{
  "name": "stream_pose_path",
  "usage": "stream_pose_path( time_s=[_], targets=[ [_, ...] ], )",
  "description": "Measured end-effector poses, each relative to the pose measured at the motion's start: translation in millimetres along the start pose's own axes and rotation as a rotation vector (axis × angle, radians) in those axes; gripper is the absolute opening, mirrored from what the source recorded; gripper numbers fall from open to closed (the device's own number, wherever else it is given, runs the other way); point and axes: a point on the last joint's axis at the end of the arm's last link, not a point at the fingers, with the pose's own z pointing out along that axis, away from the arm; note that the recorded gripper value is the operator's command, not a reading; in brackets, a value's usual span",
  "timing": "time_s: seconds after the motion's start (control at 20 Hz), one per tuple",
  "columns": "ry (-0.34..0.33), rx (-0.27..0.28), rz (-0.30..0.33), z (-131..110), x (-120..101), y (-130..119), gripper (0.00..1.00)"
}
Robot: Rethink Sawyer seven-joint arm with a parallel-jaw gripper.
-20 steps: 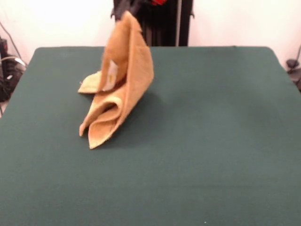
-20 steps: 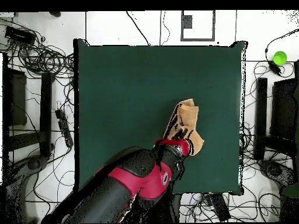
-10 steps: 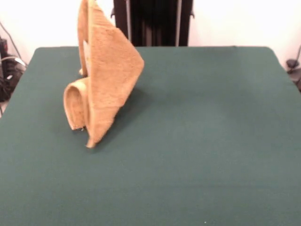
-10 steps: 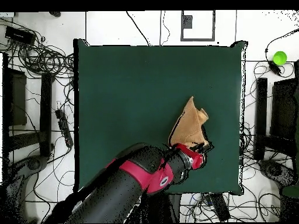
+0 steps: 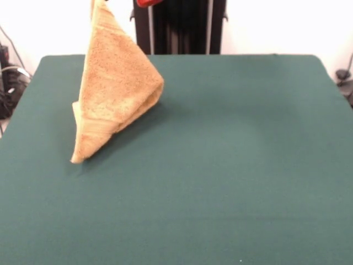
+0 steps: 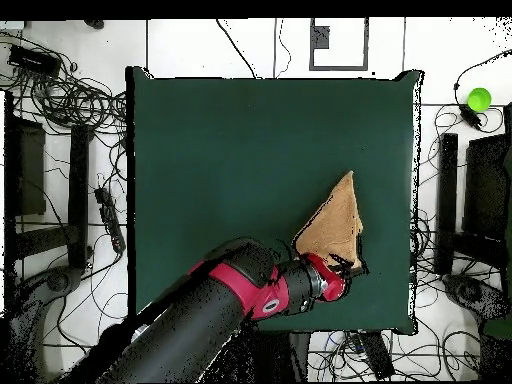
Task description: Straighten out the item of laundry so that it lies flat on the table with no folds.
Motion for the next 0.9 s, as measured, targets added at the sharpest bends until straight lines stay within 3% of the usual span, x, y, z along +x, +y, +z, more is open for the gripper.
stream_pose_path(
  time_s=[0.55,0.9],
  targets=[
    [0.059,0.079,0.077,-14.8,-6.9,-14.8,0.0],
    [0.041,0.077,0.097,-28.7,-21.4,-20.5,0.0]
  ],
)
